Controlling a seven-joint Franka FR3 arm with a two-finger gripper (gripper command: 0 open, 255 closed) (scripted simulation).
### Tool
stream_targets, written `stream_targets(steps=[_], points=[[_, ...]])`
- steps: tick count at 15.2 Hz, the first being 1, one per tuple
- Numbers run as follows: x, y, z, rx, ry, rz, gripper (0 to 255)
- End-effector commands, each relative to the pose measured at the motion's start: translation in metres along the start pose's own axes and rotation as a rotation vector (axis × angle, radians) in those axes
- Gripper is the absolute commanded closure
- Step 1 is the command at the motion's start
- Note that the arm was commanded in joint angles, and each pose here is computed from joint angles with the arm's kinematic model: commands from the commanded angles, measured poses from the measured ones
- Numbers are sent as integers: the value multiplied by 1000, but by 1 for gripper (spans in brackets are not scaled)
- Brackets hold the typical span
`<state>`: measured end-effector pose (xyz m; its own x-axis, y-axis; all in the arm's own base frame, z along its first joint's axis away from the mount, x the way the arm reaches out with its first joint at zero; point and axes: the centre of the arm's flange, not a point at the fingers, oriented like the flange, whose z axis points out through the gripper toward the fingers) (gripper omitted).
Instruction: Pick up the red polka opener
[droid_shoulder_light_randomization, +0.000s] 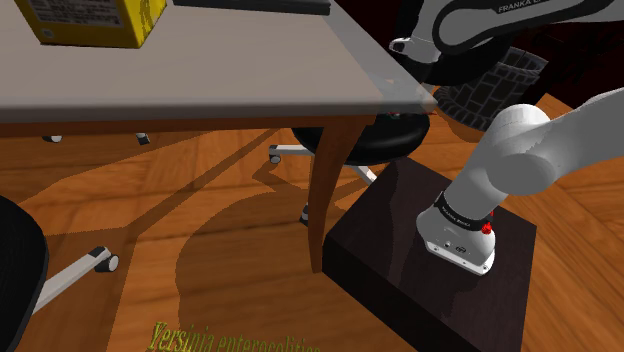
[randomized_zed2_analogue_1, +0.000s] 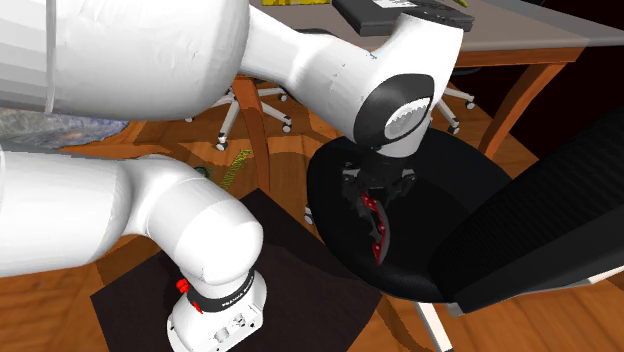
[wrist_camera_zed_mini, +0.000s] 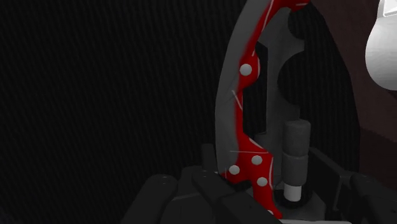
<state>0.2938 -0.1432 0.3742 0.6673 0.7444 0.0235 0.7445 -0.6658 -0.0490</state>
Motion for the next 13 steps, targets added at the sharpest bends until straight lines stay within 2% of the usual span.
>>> stream_targets(steps=[1, 11, 13], points=[[0, 0, -10, 1, 0, 0, 255], [1, -2, -62, 1, 0, 0, 255], [1, -2, -63, 1, 0, 0, 255]])
